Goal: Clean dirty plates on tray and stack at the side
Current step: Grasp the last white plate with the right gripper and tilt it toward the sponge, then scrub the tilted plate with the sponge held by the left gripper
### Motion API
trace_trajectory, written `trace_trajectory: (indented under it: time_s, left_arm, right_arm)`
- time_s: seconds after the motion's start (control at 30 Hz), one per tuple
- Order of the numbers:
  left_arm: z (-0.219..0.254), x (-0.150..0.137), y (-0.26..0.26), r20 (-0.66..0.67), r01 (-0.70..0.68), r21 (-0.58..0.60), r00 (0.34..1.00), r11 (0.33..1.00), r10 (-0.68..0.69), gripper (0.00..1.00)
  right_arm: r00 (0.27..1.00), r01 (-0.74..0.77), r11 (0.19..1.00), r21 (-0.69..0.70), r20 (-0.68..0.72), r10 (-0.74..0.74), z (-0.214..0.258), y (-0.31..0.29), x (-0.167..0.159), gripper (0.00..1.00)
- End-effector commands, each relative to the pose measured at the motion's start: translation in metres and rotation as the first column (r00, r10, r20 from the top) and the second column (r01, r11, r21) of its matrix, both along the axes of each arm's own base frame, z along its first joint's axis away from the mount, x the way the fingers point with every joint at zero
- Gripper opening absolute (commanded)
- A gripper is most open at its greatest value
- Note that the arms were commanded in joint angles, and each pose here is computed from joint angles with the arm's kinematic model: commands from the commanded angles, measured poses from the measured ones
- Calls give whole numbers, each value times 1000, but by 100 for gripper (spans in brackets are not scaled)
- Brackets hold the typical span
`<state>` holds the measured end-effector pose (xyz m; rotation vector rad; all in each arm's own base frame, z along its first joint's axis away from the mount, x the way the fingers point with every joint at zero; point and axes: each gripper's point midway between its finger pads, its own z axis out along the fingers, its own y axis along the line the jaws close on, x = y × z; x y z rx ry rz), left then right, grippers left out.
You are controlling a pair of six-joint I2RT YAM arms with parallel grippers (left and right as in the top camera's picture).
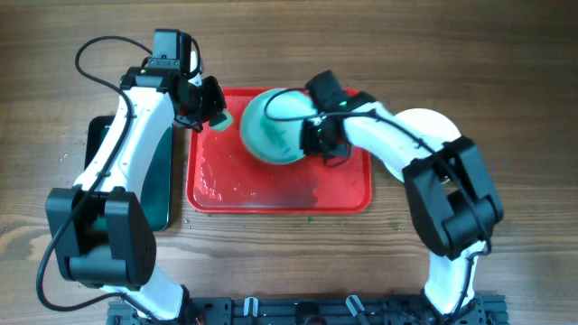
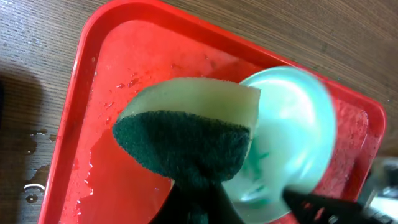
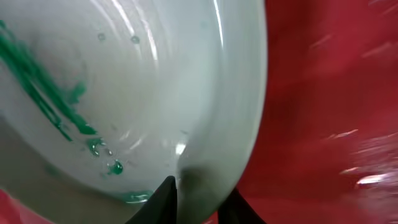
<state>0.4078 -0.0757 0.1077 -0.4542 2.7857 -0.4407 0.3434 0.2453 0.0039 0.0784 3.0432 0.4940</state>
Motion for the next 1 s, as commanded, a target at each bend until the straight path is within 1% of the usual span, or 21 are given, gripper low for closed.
trace_trajectory:
  time_s: [0.0,0.03,0.1,0.13,0.17,0.2,0.23,0.3,0.37,0.4,0.47,0.53,0.57,0.67,0.73,0.8,0.87,0.93,0.97]
  left_arm:
    - [1,0,3,0,-18,5,1000,1000,18,4]
    - [1,0,3,0,-18,5,1000,1000,18,4]
    - [1,0,3,0,-18,5,1000,1000,18,4]
    - [1,0,3,0,-18,5,1000,1000,18,4]
    - [1,0,3,0,-18,5,1000,1000,18,4]
    - [1,0,3,0,-18,5,1000,1000,18,4]
    - [1,0,3,0,-18,5,1000,1000,18,4]
    - [1,0,3,0,-18,5,1000,1000,18,4]
    - [1,0,3,-1,-18,5,1000,1000,18,4]
    - [1,0,3,-1,-18,5,1000,1000,18,4]
    - [1,0,3,-1,-18,5,1000,1000,18,4]
    - [1,0,3,-1,-18,5,1000,1000,18,4]
    - [1,0,3,-1,-18,5,1000,1000,18,4]
    - [1,0,3,-1,-18,5,1000,1000,18,4]
    - [0,-1,3,-5,-18,5,1000,1000,18,4]
    - [-1,-3,3,-14,-18,7,1000,1000,18,4]
    - [-4,-6,3,-25,-18,8,1000,1000,18,4]
    - [-10,-10,5,-39,-20,18,999,1000,21,4]
    - [-15,-13,6,-47,-21,21,999,1000,22,4]
  right_arm:
    - [991,-109,993,36,-75,111,-7,30,-35,23]
    - [989,-124,992,36,-73,127,-2,34,-37,24]
    - [987,-160,987,29,-16,161,13,35,-28,31]
    - [985,-168,986,3,36,168,23,30,-15,37]
    - [978,-190,982,-20,83,191,31,26,-3,45]
    - [962,-232,972,-44,138,236,38,22,11,52]
    - [933,-283,956,-73,208,292,43,19,27,55]
    - [868,-370,919,-136,302,394,42,15,50,56]
    - [822,-425,890,-164,342,456,35,19,60,57]
    - [806,-443,880,-173,353,475,28,22,64,57]
    - [804,-444,880,-169,357,475,14,26,69,56]
    - [804,-459,877,-140,355,477,4,33,68,54]
    - [805,-467,876,-121,351,478,-1,36,67,48]
    - [822,-445,889,-108,345,453,-3,36,67,24]
    - [869,-379,922,-78,313,383,-5,34,64,5]
    - [940,-254,966,-39,225,256,-10,30,53,4]
    - [993,-76,996,-35,84,79,-17,18,34,4]
    - [999,38,997,-62,-19,-39,-21,9,18,4]
    - [997,52,996,-66,-59,-56,-22,8,10,4]
